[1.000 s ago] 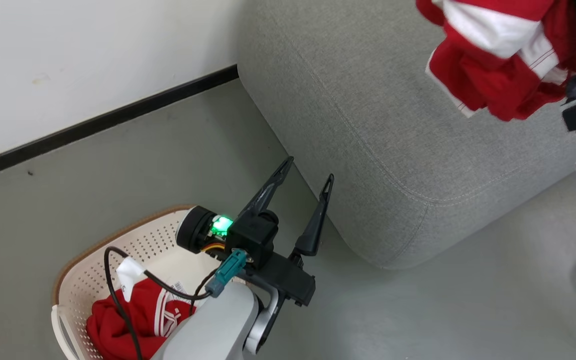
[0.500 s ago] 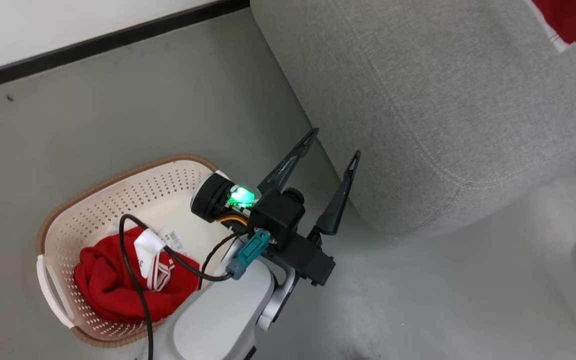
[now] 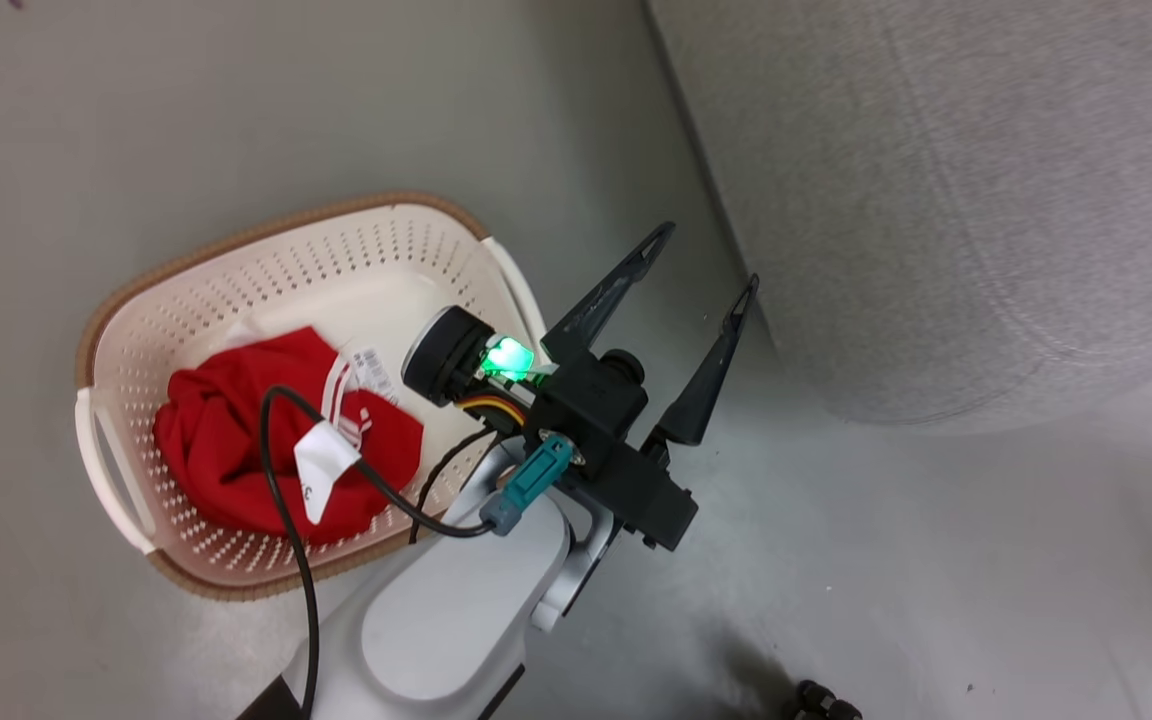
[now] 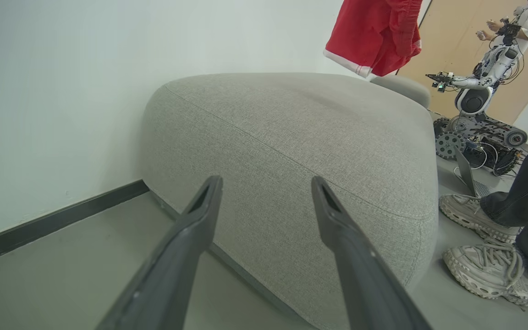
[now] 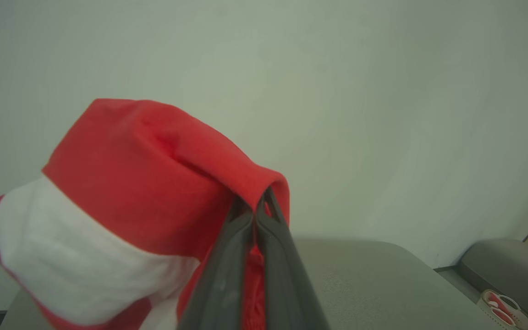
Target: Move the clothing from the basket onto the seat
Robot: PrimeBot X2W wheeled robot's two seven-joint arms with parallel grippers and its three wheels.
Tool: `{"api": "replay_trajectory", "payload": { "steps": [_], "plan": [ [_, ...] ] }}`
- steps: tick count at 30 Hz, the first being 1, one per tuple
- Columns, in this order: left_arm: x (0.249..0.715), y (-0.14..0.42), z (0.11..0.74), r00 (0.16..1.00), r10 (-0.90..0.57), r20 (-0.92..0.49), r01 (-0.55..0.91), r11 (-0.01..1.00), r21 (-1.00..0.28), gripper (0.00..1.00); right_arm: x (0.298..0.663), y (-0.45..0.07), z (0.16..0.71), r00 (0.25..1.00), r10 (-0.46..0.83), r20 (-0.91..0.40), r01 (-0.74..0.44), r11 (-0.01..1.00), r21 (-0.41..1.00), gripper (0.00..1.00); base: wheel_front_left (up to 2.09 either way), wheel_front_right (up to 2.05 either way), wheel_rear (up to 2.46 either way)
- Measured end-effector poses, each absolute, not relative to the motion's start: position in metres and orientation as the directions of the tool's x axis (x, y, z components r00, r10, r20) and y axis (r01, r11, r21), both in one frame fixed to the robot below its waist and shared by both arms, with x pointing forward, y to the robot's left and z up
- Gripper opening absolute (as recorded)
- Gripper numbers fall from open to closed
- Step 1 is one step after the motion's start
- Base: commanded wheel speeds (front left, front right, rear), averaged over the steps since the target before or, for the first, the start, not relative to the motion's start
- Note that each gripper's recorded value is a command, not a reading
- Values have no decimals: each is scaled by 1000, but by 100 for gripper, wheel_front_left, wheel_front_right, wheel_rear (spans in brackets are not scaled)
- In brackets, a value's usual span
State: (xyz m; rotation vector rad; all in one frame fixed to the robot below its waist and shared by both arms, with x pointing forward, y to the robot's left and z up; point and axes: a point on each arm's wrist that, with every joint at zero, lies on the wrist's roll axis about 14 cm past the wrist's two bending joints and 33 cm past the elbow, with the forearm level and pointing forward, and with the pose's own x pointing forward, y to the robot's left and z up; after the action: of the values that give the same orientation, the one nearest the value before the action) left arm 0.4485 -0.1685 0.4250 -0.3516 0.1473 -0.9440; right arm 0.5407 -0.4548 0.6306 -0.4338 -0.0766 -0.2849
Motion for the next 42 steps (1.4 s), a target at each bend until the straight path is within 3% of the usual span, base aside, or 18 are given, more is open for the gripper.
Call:
{"api": "replay_trajectory", "payload": {
  "steps": [13,21,27,32,33,34,35,42],
  "plan": [
    [467,-144,371,630,-774,-66,693,598,-403,100,573,-497,590,921,-379,88,381,835,-397,0,0,0,0],
    [472,-134,348,644,-758,-108,664,623,-414,100,593,-484,522,925,-379,-27,344,866,-363,0,0,0,0],
    [477,-120,329,666,-729,-157,625,661,-416,100,591,-448,430,921,-326,-215,253,917,-308,0,0,0,0],
    [482,-115,333,681,-715,-159,613,675,-410,100,582,-435,409,915,-305,-265,228,931,-285,0,0,0,0],
    [483,-114,334,685,-711,-157,609,678,-411,100,583,-435,411,917,-303,-261,227,931,-285,34,0,0,0],
    [485,-113,336,689,-708,-155,607,681,-409,100,584,-434,415,920,-299,-255,224,932,-285,91,0,0,0],
    [486,-112,338,693,-705,-153,606,684,-406,100,585,-432,418,923,-292,-249,219,933,-285,100,0,0,0],
    [492,-105,356,717,-684,-134,594,701,-396,100,583,-418,437,947,-239,-214,174,943,-284,100,0,0,0]
  ]
}}
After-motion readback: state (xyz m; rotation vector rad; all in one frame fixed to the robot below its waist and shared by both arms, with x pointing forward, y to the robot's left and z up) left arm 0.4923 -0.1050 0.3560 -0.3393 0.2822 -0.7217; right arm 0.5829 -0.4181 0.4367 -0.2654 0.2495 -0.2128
